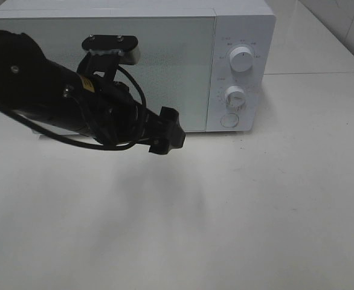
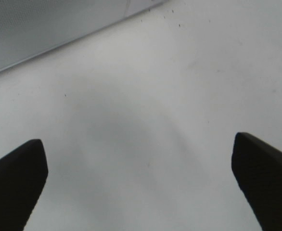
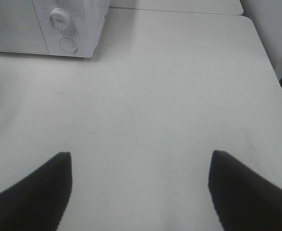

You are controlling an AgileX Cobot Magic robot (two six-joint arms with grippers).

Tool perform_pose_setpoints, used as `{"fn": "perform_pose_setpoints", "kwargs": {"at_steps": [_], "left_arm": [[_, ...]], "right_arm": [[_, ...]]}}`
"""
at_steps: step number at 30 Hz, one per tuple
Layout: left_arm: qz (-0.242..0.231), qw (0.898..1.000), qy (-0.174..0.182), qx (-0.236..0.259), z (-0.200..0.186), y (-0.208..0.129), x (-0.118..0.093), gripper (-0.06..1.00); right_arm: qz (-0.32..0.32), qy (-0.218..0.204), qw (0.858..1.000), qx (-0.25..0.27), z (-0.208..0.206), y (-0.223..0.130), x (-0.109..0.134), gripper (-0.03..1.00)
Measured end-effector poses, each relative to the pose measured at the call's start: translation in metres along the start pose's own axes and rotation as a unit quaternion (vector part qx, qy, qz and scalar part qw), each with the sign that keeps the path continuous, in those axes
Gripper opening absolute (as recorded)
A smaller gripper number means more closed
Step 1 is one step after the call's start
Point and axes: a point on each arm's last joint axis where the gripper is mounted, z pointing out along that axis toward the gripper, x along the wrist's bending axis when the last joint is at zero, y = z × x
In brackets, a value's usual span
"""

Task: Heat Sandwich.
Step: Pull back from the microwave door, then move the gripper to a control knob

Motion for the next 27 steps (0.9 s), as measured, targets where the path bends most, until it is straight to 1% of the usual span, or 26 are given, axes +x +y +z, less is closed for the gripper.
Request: {"fn": "perform_pose_setpoints", "kwargs": {"at_steps": [1, 2, 3, 6, 7, 8, 11, 12, 13, 15, 16, 17, 20, 21, 22, 24, 25, 26, 27], "left_arm": [[0.004, 1.0, -0.002, 0.013, -0.003, -0.002, -0.001, 0.98], [0.004, 1.0, -0.002, 0.013, -0.003, -0.002, -0.001, 0.98], [0.017, 0.999, -0.004, 0.034, -0.009, -0.004, -0.002, 0.98], [0.025, 0.997, -0.006, 0.069, -0.019, -0.008, -0.001, 0.98], [0.025, 0.997, -0.006, 0.069, -0.019, -0.008, -0.001, 0.98], [0.024, 0.996, -0.005, 0.085, -0.027, -0.009, 0.002, 0.98], [0.012, 0.994, -0.001, 0.107, -0.039, -0.01, 0.01, 0.98], [0.012, 0.994, -0.001, 0.107, -0.039, -0.01, 0.01, 0.98], [-0.001, 0.993, 0.005, 0.115, -0.049, -0.008, 0.019, 0.98], [-0.015, 0.992, 0.012, 0.123, -0.058, -0.008, 0.029, 0.98], [-0.03, 0.992, 0.018, 0.125, -0.069, -0.007, 0.038, 0.98], [-0.03, 0.992, 0.018, 0.125, -0.069, -0.007, 0.038, 0.98], [-0.051, 0.991, 0.032, 0.123, -0.088, -0.005, 0.053, 0.98], [-0.051, 0.991, 0.032, 0.123, -0.088, -0.005, 0.053, 0.98], [-0.06, 0.99, 0.042, 0.12, -0.1, -0.005, 0.061, 0.98], [-0.07, 0.989, 0.054, 0.116, -0.111, -0.005, 0.07, 0.98], [-0.078, 0.988, 0.067, 0.114, -0.123, -0.006, 0.078, 0.98], [-0.078, 0.988, 0.067, 0.114, -0.123, -0.006, 0.078, 0.98], [-0.083, 0.987, 0.075, 0.115, -0.129, -0.007, 0.083, 0.99]], "right_arm": [[0.0, 0.0, 1.0, 0.0, 0.0, 0.0, 0.0, 0.75], [0.0, 0.0, 1.0, 0.0, 0.0, 0.0, 0.0, 0.75], [0.0, 0.0, 1.0, 0.0, 0.0, 0.0, 0.0, 0.75], [0.0, 0.0, 1.0, 0.0, 0.0, 0.0, 0.0, 0.75], [0.0, 0.0, 1.0, 0.0, 0.0, 0.0, 0.0, 0.75], [0.0, 0.0, 1.0, 0.0, 0.0, 0.0, 0.0, 0.75], [0.0, 0.0, 1.0, 0.0, 0.0, 0.0, 0.0, 0.75], [0.0, 0.0, 1.0, 0.0, 0.0, 0.0, 0.0, 0.75], [0.0, 0.0, 1.0, 0.0, 0.0, 0.0, 0.0, 0.75], [0.0, 0.0, 1.0, 0.0, 0.0, 0.0, 0.0, 0.75], [0.0, 0.0, 1.0, 0.0, 0.0, 0.0, 0.0, 0.75], [0.0, 0.0, 1.0, 0.0, 0.0, 0.0, 0.0, 0.75], [0.0, 0.0, 1.0, 0.0, 0.0, 0.0, 0.0, 0.75], [0.0, 0.0, 1.0, 0.0, 0.0, 0.0, 0.0, 0.75], [0.0, 0.0, 1.0, 0.0, 0.0, 0.0, 0.0, 0.75], [0.0, 0.0, 1.0, 0.0, 0.0, 0.0, 0.0, 0.75], [0.0, 0.0, 1.0, 0.0, 0.0, 0.0, 0.0, 0.75], [0.0, 0.0, 1.0, 0.0, 0.0, 0.0, 0.0, 0.75], [0.0, 0.0, 1.0, 0.0, 0.0, 0.0, 0.0, 0.75]]}}
